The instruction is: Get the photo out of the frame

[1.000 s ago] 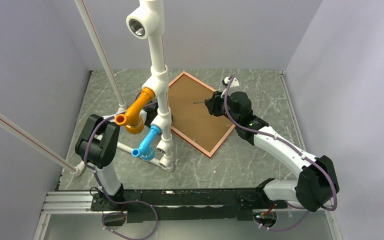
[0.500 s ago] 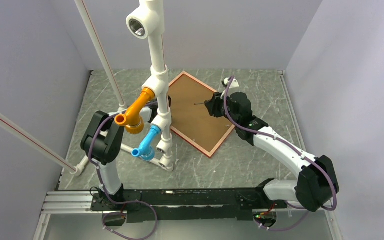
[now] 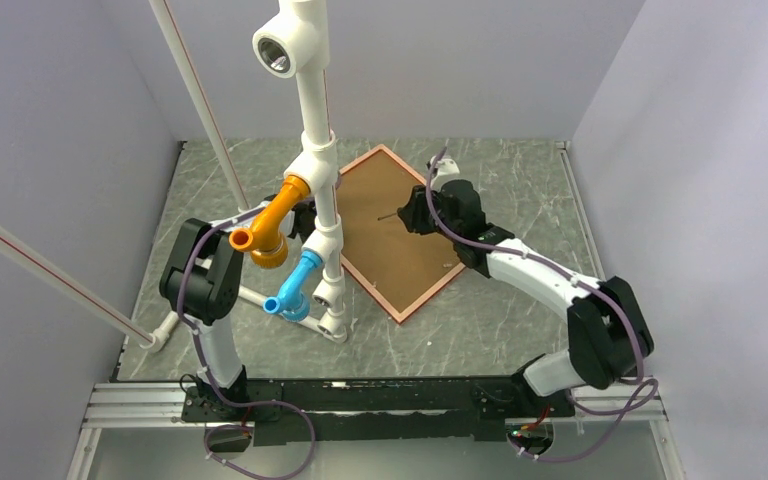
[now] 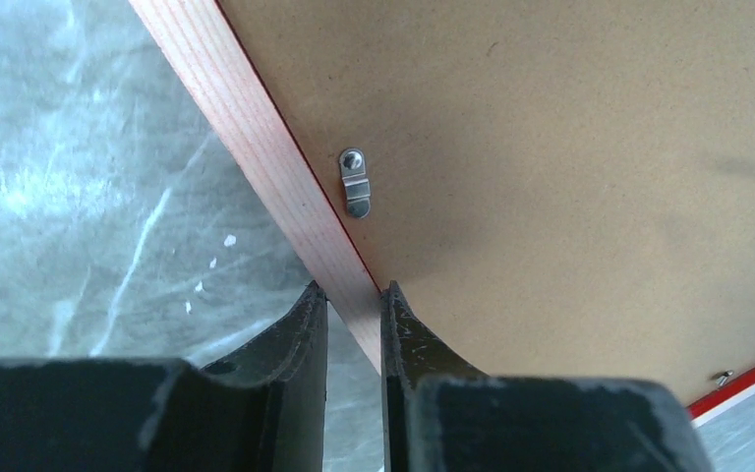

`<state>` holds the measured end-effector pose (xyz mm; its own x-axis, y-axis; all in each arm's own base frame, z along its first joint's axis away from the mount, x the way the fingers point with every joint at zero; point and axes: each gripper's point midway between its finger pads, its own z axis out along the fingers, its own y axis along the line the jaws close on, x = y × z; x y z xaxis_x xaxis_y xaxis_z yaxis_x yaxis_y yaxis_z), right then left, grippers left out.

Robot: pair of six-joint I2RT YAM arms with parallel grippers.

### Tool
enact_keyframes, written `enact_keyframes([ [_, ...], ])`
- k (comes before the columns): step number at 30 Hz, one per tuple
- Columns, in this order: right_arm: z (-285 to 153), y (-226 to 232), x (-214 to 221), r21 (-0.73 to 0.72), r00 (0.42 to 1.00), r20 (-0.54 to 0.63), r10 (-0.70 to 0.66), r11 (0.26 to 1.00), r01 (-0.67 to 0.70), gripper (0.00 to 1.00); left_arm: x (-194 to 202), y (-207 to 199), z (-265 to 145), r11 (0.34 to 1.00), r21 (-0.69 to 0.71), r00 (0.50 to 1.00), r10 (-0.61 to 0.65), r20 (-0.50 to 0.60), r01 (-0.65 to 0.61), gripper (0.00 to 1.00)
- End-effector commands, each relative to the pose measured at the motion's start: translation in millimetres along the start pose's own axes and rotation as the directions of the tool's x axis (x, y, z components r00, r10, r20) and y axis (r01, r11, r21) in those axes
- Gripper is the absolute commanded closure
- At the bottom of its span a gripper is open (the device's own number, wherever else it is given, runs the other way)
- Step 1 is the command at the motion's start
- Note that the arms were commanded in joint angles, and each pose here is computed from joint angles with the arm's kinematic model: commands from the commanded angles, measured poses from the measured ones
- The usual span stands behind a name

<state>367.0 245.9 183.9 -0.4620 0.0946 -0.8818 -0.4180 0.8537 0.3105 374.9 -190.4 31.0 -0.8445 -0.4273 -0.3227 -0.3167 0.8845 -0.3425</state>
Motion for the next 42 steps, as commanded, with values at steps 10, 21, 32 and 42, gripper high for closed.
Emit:
enact_keyframes([
  [10, 65, 14, -49, -0.035, 0.996, 0.092, 0.0, 0.999, 0.003, 1.0, 30, 2, 10, 0.901, 0.177, 0.908, 0.413, -0.068, -0.397, 1.0],
  [21, 142, 3, -65, 0.029, 0.996, 0.085, -0.041, 0.999, 0.039, 1.0, 37, 3, 11, 0.92, 0.149, 0.92, 0.378, -0.102, -0.361, 1.0],
  [32, 168, 4, -53, 0.043, 0.995, 0.069, -0.068, 0.997, 0.065, 1.0, 33, 0, 11, 0.928, 0.127, 0.924, 0.364, -0.115, -0.349, 1.0],
  [42, 186, -1, -44, 0.09, 0.992, 0.048, -0.112, 0.99, 0.108, 1.0, 31, 2, 11, 0.931, 0.114, 0.927, 0.358, -0.11, -0.346, 1.0],
])
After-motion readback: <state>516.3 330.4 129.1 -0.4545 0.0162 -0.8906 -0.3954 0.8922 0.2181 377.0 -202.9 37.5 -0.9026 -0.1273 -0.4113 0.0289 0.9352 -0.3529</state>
